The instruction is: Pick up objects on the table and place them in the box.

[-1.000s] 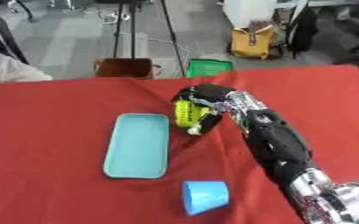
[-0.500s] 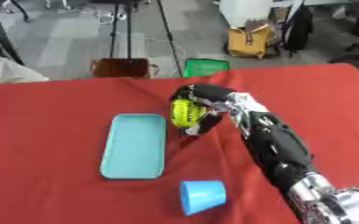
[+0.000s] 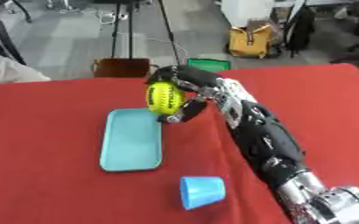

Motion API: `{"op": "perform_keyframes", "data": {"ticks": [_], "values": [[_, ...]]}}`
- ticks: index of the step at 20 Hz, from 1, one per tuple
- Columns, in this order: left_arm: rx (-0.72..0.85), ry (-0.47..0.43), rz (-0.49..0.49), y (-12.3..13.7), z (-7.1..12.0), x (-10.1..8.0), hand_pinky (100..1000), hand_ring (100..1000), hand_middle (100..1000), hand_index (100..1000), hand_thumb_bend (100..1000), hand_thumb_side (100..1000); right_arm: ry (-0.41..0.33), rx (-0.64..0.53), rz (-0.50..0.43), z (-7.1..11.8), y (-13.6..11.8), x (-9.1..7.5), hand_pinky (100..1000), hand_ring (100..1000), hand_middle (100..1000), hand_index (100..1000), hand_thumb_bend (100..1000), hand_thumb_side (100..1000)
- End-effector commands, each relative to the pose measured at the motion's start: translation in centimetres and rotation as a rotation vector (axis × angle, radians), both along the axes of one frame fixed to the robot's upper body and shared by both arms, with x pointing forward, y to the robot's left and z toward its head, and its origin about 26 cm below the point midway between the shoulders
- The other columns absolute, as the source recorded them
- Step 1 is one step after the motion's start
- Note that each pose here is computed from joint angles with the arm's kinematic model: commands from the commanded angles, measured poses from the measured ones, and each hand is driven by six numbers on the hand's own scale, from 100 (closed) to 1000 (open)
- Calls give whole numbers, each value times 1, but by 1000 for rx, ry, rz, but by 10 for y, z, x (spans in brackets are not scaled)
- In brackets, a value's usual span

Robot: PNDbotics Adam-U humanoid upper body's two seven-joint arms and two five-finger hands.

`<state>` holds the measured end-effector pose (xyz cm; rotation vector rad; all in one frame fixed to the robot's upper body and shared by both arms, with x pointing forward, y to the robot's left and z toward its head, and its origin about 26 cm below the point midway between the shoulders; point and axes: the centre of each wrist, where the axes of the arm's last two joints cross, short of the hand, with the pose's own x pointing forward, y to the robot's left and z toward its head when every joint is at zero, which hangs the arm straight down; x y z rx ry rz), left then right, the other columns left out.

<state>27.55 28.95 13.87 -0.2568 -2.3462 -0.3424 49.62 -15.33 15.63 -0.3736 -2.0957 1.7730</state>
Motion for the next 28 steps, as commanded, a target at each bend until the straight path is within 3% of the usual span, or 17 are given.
{"op": "perform_keyframes", "data": {"ticks": [1,2,3,10,18,19,20,21,22,23,24,25,28], "values": [[12,-33,-21,-1,11,1,595,1000,1000,980,560,780,-23,-3,68,15,16,-1,284,469,750,854,269,100],[11,-34,-24,-1,12,1,596,1000,1000,980,561,778,-15,-5,77,14,19,-2,290,466,749,855,342,100],[10,-38,-28,-2,13,2,596,1000,1000,980,564,774,-5,-7,88,11,23,-3,297,467,752,856,256,100],[-4,-58,-62,-6,20,6,598,1000,1000,980,573,764,37,-44,128,-3,42,-11,316,476,759,862,250,100],[-11,-71,-104,-11,27,9,599,1000,1000,980,577,761,33,-76,127,-10,43,-13,337,491,768,870,263,100],[-11,-71,-105,-11,27,10,598,1000,1000,979,576,767,30,-85,124,-10,42,-13,469,579,799,887,284,125],[-11,-71,-105,-11,27,10,598,1000,1000,979,576,767,24,-99,120,-11,41,-13,469,579,799,887,284,125],[-10,-70,-106,-12,27,10,597,1000,1000,979,575,770,26,-118,118,-13,40,-13,654,736,850,912,289,228],[-9,-69,-107,-12,27,10,597,1000,1000,979,575,770,35,-145,118,-17,40,-13,654,736,850,912,289,228],[-8,-69,-107,-12,27,10,597,1000,1000,979,575,770,45,-169,119,-20,41,-14,775,825,883,927,315,305],[-8,-68,-107,-12,27,10,597,1000,1000,979,575,770,55,-191,120,-23,41,-14,775,825,883,927,315,305],[-9,-68,-107,-12,27,10,596,1000,1000,979,574,769,63,-207,121,-25,41,-14,859,878,905,937,356,374],[-8,-68,-105,-12,27,10,596,1000,1000,979,574,770,74,-229,121,-28,41,-14,862,880,905,938,357,377]]}}
